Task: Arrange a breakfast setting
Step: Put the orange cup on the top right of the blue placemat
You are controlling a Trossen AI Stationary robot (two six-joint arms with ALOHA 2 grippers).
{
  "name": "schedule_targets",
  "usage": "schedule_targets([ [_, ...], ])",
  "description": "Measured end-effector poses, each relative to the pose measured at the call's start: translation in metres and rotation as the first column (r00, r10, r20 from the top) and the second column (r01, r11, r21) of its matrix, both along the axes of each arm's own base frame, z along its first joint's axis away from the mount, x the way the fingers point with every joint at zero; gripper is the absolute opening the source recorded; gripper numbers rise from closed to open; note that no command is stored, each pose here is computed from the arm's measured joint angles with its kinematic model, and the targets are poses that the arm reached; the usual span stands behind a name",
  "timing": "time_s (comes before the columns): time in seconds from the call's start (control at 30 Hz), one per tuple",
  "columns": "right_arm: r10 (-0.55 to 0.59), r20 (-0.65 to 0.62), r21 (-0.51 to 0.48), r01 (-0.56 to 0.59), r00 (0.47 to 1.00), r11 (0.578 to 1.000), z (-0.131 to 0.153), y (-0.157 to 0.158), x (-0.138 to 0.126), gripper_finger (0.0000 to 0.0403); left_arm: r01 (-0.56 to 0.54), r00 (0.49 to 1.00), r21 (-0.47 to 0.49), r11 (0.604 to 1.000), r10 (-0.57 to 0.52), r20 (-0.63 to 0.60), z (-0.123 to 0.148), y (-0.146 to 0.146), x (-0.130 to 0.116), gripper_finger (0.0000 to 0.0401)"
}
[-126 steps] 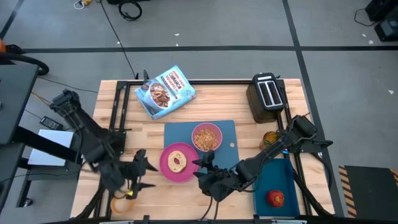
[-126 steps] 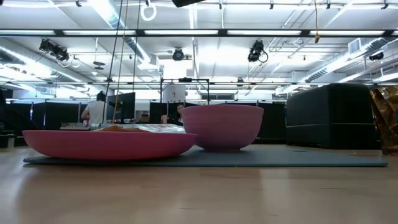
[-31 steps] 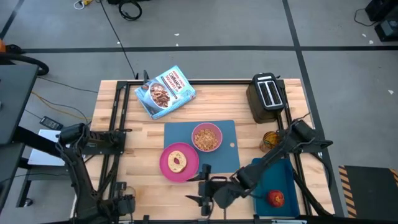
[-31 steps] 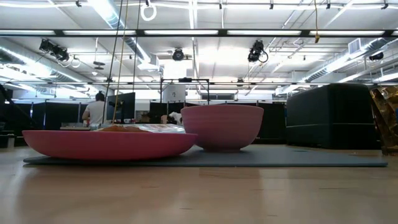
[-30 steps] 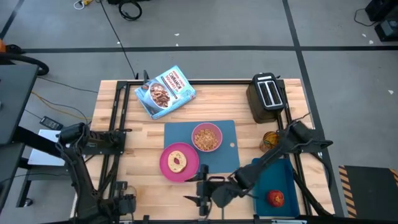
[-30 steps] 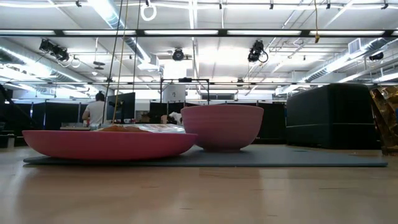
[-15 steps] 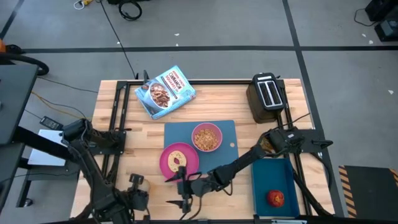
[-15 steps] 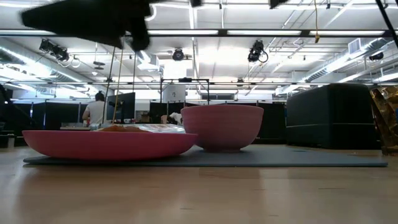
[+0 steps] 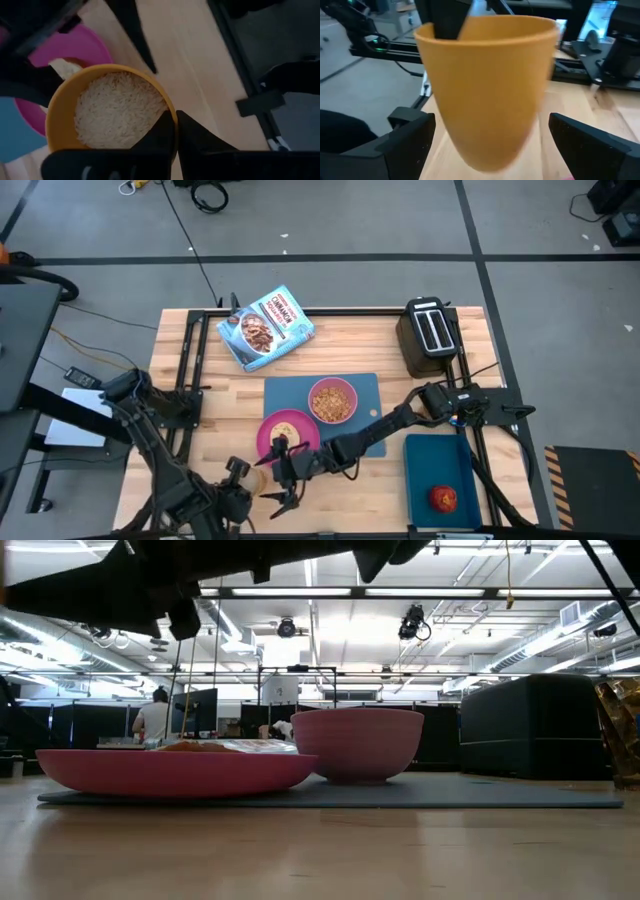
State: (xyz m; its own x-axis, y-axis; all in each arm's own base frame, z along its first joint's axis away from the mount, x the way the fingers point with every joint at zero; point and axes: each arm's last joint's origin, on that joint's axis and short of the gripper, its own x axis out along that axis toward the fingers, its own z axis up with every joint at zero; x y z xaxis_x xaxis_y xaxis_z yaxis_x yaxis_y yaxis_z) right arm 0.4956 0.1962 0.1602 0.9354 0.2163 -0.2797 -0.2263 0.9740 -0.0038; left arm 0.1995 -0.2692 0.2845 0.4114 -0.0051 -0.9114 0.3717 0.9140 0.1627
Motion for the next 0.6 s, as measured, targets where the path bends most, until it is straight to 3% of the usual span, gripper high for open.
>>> schedule_targets([
  [0.37,0.03,-0.038,-0.002,-0.03,0.999,1.0,-0.004,-0.001,-0.001,0.0389,0.049,0.998,0.028,0.998,-0.05,0.029,0.001,0.015,0.025,0.0013],
  [0.6,0.002,-0.029,-0.009,-0.002,1.0,1.0,-0.003,-0.002,0.0,0.0326,0.052,0.998,0.033,0.998,-0.054,0.045,0.002,0.018,0.03,0.0016],
])
